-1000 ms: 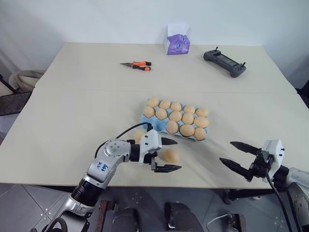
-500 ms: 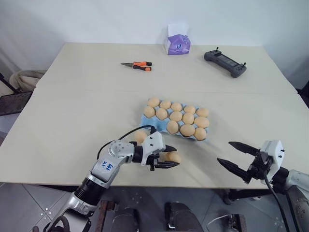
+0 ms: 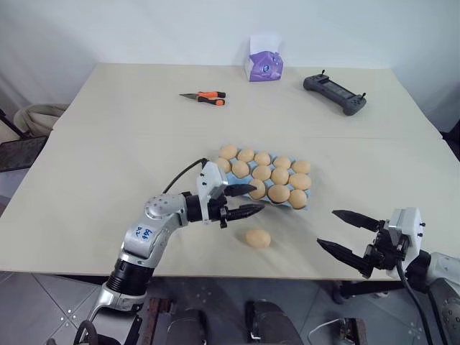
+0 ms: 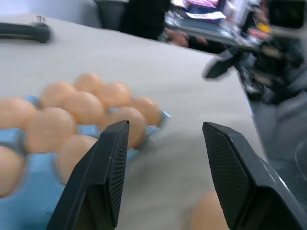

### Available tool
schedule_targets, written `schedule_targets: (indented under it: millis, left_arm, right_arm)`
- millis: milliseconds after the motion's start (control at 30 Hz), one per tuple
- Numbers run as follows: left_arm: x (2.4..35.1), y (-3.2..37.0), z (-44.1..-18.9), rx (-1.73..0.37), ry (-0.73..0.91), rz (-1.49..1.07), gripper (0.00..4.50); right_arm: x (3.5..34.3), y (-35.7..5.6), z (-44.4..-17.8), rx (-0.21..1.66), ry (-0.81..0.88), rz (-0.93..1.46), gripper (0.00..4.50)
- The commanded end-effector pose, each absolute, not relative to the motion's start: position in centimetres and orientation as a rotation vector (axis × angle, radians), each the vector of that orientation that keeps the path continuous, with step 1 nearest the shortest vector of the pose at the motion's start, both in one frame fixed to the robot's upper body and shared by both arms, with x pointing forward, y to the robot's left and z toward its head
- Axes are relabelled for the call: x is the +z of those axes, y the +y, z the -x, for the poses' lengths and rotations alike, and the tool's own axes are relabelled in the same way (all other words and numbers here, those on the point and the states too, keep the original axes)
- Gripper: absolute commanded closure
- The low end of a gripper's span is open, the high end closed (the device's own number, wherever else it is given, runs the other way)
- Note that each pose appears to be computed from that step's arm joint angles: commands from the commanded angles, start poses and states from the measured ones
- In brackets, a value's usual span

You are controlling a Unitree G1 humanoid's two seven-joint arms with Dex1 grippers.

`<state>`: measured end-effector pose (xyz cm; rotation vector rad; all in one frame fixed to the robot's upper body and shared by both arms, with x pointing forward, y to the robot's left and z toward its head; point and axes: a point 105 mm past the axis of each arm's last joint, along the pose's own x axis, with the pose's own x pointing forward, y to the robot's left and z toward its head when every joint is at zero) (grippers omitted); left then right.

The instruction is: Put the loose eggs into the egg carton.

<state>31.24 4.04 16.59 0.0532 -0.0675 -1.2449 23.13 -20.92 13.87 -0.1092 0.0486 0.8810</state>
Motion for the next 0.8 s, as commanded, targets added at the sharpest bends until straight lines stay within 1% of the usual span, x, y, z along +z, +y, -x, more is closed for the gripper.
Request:
schedule_targets:
  millis: [33,100,133,233,333,400,467,700,800]
  left_arm:
    - [17.8,5.0,-33.1,-1.148,-0.104,-0.071,1.96]
    - [17.8,5.0,-33.6,-1.135,-0.105,-0.082,1.96]
    - [17.7,4.8,-33.3,-1.159,-0.099,-0.085,1.96]
    - [16.9,3.8,-31.2,-1.276,-0.069,-0.120,1.96]
    - [16.3,3.4,-29.8,-1.336,-0.024,-0.127,1.96]
    - [15.6,3.2,-27.9,-1.414,0.017,-0.129,1.96]
    - [14.9,3.2,-26.7,-1.460,0.056,-0.137,1.96]
    - [13.2,3.2,-25.2,-1.538,0.172,-0.148,1.96]
    - [12.2,3.1,-25.3,-1.540,0.218,-0.171,1.96]
  right_arm:
    - [14.9,-20.0,-23.0,0.898,0.005,0.116,0.00]
    - [14.8,-20.0,-23.0,0.890,0.008,0.117,0.00]
    - [14.8,-20.1,-23.0,0.884,0.011,0.119,0.00]
    - [14.7,-20.7,-23.0,0.868,0.019,0.120,0.00]
    - [14.5,-21.2,-23.0,0.851,0.029,0.118,0.00]
    - [14.4,-21.3,-23.0,0.842,0.038,0.116,0.00]
    - [14.3,-21.3,-23.0,0.839,0.043,0.114,0.00]
    - [14.0,-20.7,-23.3,0.835,0.051,0.110,0.00]
    - [13.6,-20.8,-23.5,0.832,0.056,0.108,0.00]
